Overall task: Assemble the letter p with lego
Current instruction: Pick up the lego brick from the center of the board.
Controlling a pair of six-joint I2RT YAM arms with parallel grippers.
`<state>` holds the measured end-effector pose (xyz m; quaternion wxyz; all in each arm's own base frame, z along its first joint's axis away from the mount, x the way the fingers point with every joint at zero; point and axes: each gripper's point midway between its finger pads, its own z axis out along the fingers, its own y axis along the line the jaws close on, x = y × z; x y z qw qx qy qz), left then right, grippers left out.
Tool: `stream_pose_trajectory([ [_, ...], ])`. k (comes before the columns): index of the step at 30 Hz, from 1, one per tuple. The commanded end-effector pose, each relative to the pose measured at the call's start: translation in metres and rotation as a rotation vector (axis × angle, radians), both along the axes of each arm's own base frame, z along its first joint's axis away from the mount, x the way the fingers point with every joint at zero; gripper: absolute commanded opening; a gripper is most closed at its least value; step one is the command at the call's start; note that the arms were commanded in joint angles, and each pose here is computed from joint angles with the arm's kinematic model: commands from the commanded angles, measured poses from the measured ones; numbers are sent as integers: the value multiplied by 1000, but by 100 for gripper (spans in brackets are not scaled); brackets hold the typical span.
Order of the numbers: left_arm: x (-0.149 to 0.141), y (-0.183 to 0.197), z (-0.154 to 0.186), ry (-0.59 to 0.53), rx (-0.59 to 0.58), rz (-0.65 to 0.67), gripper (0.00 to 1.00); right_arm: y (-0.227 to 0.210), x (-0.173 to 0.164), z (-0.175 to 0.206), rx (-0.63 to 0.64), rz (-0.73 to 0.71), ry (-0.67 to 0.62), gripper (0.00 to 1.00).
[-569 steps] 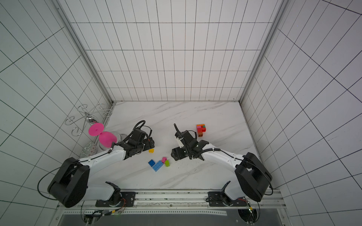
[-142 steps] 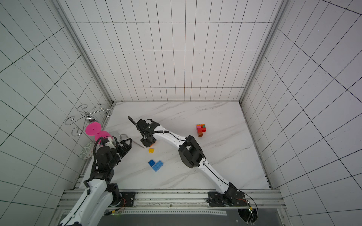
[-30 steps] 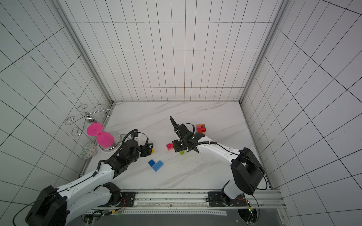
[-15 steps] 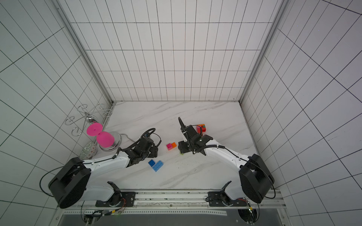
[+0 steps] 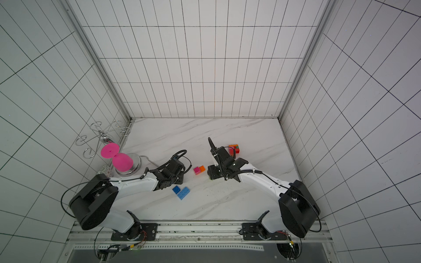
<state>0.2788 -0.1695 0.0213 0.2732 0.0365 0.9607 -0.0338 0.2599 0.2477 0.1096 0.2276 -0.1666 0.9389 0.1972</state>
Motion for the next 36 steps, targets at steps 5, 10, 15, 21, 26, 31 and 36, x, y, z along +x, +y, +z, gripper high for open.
stream_pose_trajectory([
  [5,5,-1,-1,-5,30,11,44,-7,-5,-2,16,-18,11,56],
  [10,5,-5,-1,-2,36,-2,32,-9,-8,0,23,-23,6,61],
  [15,5,-14,15,-53,21,-39,28,-8,-12,4,45,-15,11,65],
  [21,-5,-40,62,-217,-53,-142,28,-1,-11,25,141,-15,33,66],
  [26,-30,-70,114,-387,-205,-300,28,5,-10,49,279,-11,105,66],
  [31,-61,-89,153,-514,-369,-450,28,19,-13,75,422,32,196,66],
  [36,-80,-100,169,-550,-467,-555,28,38,-21,95,522,120,273,63],
])
